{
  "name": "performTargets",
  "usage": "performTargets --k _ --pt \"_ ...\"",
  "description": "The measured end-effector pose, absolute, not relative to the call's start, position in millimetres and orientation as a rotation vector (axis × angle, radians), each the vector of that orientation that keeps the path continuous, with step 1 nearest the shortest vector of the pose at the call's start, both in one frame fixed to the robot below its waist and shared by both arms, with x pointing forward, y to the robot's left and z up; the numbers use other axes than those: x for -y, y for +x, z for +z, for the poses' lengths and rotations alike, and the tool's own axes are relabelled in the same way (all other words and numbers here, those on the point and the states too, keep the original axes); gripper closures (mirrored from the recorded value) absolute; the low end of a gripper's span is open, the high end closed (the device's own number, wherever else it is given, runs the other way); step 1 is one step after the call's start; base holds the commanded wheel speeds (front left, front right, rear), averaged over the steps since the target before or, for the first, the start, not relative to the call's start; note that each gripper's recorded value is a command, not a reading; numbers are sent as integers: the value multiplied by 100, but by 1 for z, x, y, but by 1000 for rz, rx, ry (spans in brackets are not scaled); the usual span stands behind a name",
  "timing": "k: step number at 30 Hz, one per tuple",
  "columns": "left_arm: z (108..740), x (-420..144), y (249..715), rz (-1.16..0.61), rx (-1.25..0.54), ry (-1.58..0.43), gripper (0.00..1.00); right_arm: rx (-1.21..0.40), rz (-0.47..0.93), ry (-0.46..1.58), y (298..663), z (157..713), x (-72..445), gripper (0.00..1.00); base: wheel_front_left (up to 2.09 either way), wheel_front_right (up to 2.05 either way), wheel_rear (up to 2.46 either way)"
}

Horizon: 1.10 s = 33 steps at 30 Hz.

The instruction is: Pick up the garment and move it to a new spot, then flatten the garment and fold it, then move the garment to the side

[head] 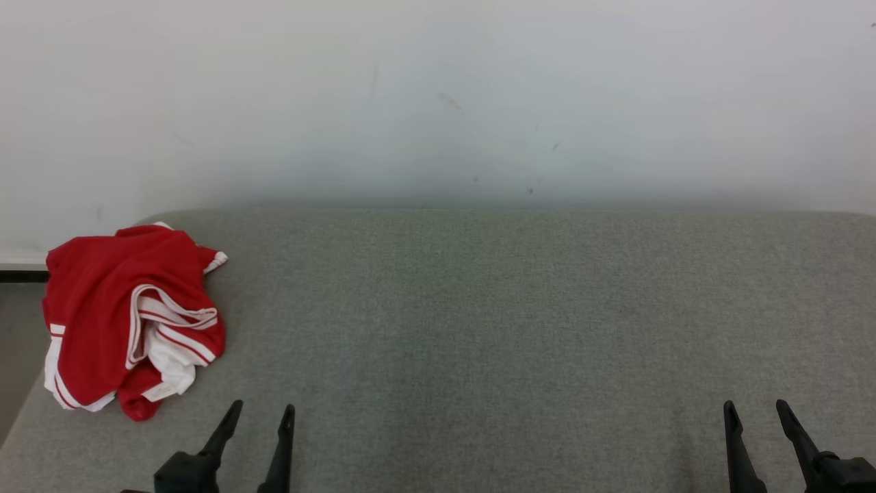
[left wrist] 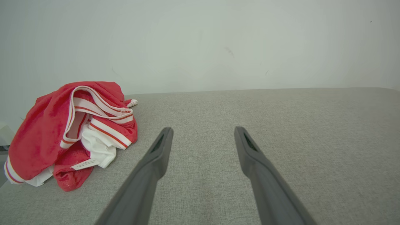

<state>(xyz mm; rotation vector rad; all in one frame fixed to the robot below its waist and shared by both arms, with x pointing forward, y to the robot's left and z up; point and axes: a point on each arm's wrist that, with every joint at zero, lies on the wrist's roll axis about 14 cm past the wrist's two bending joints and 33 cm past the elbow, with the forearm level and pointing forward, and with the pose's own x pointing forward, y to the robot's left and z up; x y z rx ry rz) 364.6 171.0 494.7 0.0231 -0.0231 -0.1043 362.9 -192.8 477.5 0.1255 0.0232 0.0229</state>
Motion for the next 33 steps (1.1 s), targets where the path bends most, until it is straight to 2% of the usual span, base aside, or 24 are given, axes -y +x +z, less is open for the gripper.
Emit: performTargets --k 13,33 --pt "492 -166 363 -133 31 83 0 -36 41 72 362 471 189 0 0 0 0" --pt "488 -167 363 -128 18 49 0 -56 48 71 361 465 190 0 0 0 0"
